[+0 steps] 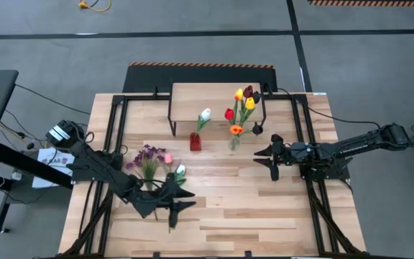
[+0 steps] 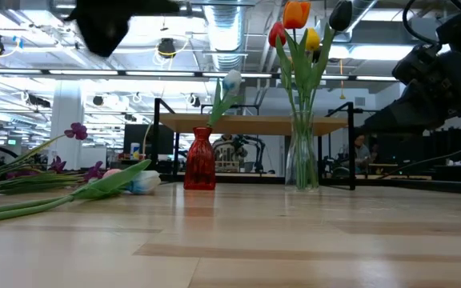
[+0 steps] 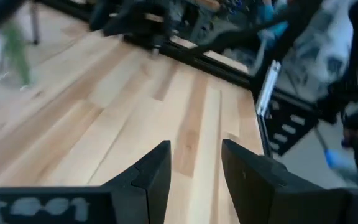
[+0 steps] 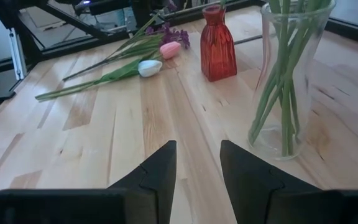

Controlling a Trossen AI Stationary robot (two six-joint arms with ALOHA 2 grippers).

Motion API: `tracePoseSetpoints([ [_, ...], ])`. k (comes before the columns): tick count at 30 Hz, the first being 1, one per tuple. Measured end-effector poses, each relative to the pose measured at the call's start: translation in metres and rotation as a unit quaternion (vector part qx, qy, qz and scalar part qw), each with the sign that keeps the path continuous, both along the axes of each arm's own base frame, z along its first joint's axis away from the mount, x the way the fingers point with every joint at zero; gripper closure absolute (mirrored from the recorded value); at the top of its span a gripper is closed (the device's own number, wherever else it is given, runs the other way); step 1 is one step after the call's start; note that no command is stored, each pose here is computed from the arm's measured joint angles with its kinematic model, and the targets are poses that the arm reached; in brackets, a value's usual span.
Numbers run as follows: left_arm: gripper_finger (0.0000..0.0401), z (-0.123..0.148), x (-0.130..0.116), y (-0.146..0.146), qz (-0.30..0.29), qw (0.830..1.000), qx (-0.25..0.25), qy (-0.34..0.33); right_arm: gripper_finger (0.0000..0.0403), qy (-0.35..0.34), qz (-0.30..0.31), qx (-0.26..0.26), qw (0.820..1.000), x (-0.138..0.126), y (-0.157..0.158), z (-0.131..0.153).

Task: Pick and place flowers into a vace then onto a shelf
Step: Put the white flower into the red vase

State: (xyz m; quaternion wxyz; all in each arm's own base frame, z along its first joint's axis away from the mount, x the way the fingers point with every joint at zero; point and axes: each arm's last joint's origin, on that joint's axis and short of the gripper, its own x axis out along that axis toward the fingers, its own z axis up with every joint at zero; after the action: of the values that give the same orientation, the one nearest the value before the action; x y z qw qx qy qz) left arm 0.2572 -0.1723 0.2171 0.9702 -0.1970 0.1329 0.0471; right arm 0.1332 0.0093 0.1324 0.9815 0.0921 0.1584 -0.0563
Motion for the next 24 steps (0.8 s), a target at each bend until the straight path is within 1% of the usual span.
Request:
tracePoseSetpoints([
  [1, 0.0270, 0.006, 0.005, -0.002, -0.005, 1.000, 0.015, 0.012, 0.0285, -0.003, 0.000, 0.000, 1.000, 0.000, 0.000, 0.001],
  [3, 0.0270, 0.014, 0.009, -0.003, -0.003, 0.997, 0.052, 0.064, 0.0285, -0.005, 0.000, 0.001, 1.000, 0.000, 0.000, 0.001],
  [6, 0.0270, 0.022, 0.010, 0.003, 0.045, 0.986, 0.059, 0.149, 0.0285, -0.004, 0.000, 0.001, 1.000, 0.000, 0.000, 0.001],
  [8, 0.0270, 0.026, 0.009, 0.006, 0.071, 0.979, 0.056, 0.184, 0.0285, -0.004, 0.000, 0.001, 1.000, 0.000, 0.000, 0.001],
  [11, 0.0270, 0.033, 0.016, 0.005, 0.094, 0.977, 0.023, 0.191, 0.0285, 0.000, 0.000, 0.000, 1.000, 0.000, 0.000, 0.000],
  [13, 0.0270, 0.029, 0.016, 0.005, 0.099, 0.972, 0.013, 0.214, 0.0285, 0.000, 0.000, 0.000, 1.000, 0.000, 0.000, 0.000],
  [15, 0.0270, 0.025, 0.023, 0.005, 0.108, 0.968, -0.017, 0.225, 0.0285, 0.003, 0.000, 0.000, 1.000, 0.000, 0.000, -0.001],
  [17, 0.0270, 0.019, 0.023, 0.008, 0.124, 0.959, -0.035, 0.254, 0.0285, 0.000, 0.001, 0.000, 1.000, 0.000, 0.000, 0.000],
  [21, 0.0270, 0.002, 0.022, 0.014, 0.161, 0.933, -0.064, 0.314, 0.0285, 0.000, 0.002, 0.001, 1.000, 0.000, 0.000, 0.000],
  [24, 0.0270, -0.002, 0.022, 0.015, 0.184, 0.921, -0.096, 0.329, 0.0285, 0.001, 0.002, 0.001, 1.000, 0.000, 0.000, 0.000],
])
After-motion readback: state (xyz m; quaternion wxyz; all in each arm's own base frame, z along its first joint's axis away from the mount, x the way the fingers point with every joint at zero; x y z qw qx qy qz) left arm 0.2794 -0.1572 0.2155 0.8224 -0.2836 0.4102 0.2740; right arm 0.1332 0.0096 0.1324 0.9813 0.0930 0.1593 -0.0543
